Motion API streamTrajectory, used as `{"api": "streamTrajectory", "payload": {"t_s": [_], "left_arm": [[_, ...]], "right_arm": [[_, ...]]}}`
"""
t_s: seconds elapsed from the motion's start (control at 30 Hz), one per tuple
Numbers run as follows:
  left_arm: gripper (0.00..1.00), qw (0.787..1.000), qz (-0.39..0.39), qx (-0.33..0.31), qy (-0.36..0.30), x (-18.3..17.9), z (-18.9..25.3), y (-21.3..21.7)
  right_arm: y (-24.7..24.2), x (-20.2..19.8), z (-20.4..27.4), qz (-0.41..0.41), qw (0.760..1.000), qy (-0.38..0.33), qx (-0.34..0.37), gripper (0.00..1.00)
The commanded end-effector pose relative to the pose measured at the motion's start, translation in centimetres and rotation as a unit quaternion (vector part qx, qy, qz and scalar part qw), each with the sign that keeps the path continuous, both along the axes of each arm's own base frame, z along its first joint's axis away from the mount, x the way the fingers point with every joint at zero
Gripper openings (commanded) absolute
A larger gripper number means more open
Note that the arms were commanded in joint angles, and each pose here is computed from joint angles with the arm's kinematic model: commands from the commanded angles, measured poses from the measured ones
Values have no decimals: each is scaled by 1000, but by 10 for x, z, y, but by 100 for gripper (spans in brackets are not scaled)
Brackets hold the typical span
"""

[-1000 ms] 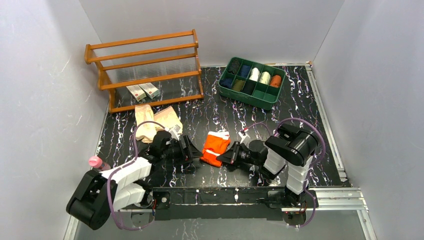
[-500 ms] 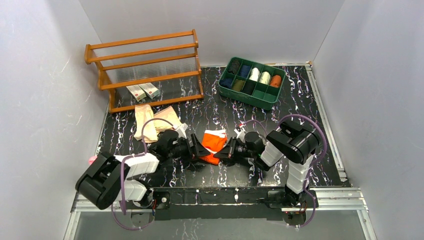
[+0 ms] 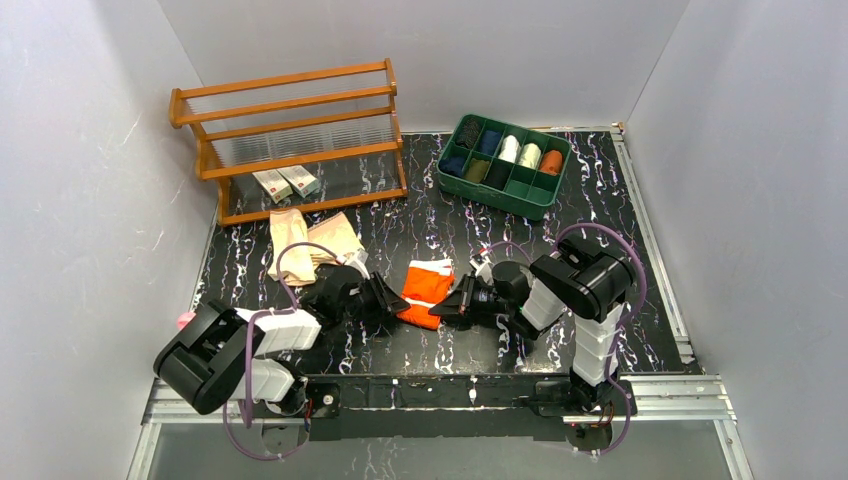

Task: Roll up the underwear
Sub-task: Roll the underwear to the center of the board.

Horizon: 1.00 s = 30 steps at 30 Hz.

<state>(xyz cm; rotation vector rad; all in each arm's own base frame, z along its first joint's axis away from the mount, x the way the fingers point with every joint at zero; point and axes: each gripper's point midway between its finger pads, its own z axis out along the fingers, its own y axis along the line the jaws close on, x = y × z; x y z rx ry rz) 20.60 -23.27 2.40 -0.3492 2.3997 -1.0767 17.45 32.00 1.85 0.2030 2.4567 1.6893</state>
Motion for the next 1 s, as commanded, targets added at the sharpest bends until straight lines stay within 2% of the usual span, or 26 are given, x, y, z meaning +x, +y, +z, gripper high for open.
{"api": "streamTrajectory", "payload": {"t_s": [0.0, 0.17, 0.27, 0.47, 0.53, 0.67, 0.7, 0.73, 0.77, 0.83, 0.9, 0.97], "left_arm": [[22, 997, 6, 69, 15, -1, -20, 15], [9, 998, -13, 54, 13, -2, -15, 5], [1, 998, -19, 50, 17, -3, -13, 3], [0, 998, -31, 48, 26, -3, -4, -2], [0, 998, -36, 49, 28, -3, -1, -4], [0, 996, -52, 57, 37, -6, 6, -6], [0, 996, -56, 62, 39, -6, 8, -6], [0, 995, -60, 65, 41, -7, 9, -5], [0, 995, -64, 68, 44, -8, 10, -5], [0, 993, -75, 76, 49, -11, 13, -4], [0, 992, -78, 81, 54, -13, 15, -3], [0, 992, -80, 83, 61, -16, 16, -2]], "right_arm": [[-19, -15, -35, 10, 997, 33, -75, 7], [-18, -7, -21, 24, 996, -14, -90, 15], [-18, -1, -5, 27, 994, -57, -93, 28], [-33, 15, 25, 4, 980, -145, -138, 48], [-38, 21, 39, 1, 971, -189, -148, 51], [-50, 44, 90, -22, 931, -323, -169, 56], [-50, 47, 108, -29, 921, -355, -160, 67], [-51, 50, 123, -40, 914, -377, -148, 88], [-51, 51, 134, -50, 908, -393, -138, 97], [-51, 59, 154, -77, 888, -438, -111, 99], [-40, 51, 160, -23, 856, -508, -90, 99], [-26, 39, 152, 55, 814, -572, -90, 99]]}}
